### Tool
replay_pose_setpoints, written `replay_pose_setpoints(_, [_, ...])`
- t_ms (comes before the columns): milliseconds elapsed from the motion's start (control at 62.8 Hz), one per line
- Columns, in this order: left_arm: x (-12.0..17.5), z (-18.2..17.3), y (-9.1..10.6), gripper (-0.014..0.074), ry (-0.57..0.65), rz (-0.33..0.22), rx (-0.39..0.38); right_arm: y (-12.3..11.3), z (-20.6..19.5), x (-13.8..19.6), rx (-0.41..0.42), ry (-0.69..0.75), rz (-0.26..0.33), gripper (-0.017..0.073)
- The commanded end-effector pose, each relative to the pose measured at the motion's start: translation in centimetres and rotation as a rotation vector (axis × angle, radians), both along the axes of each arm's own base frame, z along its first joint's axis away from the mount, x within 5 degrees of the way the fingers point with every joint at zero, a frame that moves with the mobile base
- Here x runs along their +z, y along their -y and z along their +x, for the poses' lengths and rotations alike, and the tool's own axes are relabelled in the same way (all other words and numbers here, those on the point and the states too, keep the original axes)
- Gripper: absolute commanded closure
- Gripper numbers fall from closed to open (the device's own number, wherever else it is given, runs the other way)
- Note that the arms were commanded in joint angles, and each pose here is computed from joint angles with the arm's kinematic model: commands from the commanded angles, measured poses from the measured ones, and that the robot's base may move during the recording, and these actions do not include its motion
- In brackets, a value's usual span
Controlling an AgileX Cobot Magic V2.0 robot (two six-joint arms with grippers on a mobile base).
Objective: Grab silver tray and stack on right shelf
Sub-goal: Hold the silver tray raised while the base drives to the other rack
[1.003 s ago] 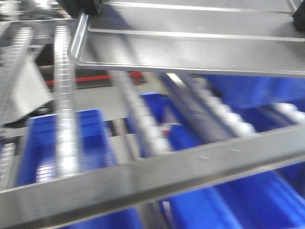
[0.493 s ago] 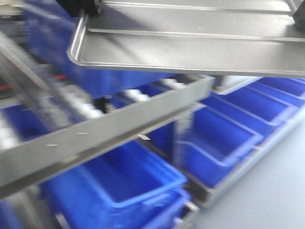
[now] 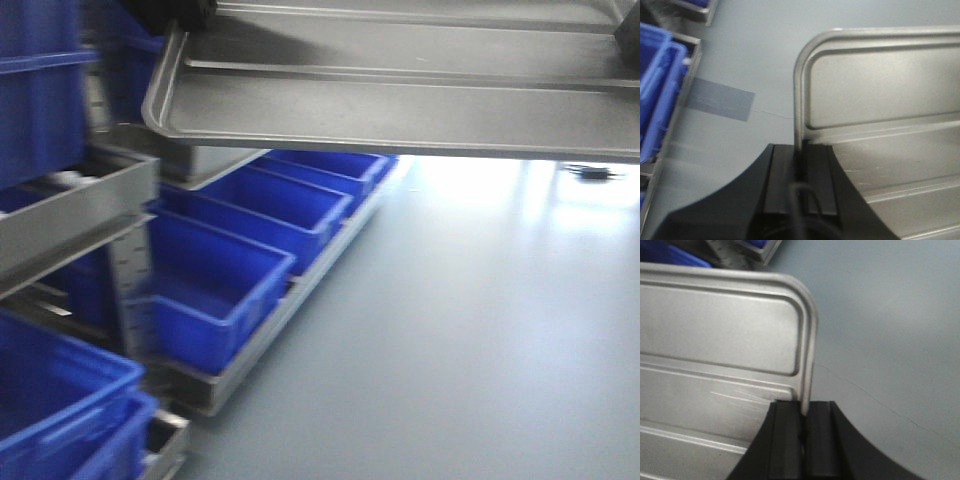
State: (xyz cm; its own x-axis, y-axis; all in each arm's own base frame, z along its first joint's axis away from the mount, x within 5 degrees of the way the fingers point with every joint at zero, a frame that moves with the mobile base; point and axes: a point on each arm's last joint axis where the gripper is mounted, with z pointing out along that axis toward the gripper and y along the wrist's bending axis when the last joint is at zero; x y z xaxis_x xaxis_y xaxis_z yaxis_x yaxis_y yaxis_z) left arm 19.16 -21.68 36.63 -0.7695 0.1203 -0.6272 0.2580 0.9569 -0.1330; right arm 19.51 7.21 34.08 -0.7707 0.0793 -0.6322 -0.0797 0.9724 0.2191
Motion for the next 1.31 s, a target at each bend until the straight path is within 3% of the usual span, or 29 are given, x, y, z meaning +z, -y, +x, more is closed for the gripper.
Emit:
replay_pose_setpoints(0, [2.08, -0.11, -1.65, 0.0687, 0.084, 0.041, 0.035, 0.87, 0.06, 1.55, -0.003, 0.091, -0.073, 0.0503])
replay_pose_setpoints(1289, [2.08, -0.12, -1.64, 0.0687, 0.082, 0.040, 0.035, 0.88, 0.04, 1.53, -0.003, 0.087, -0.075, 0.0503])
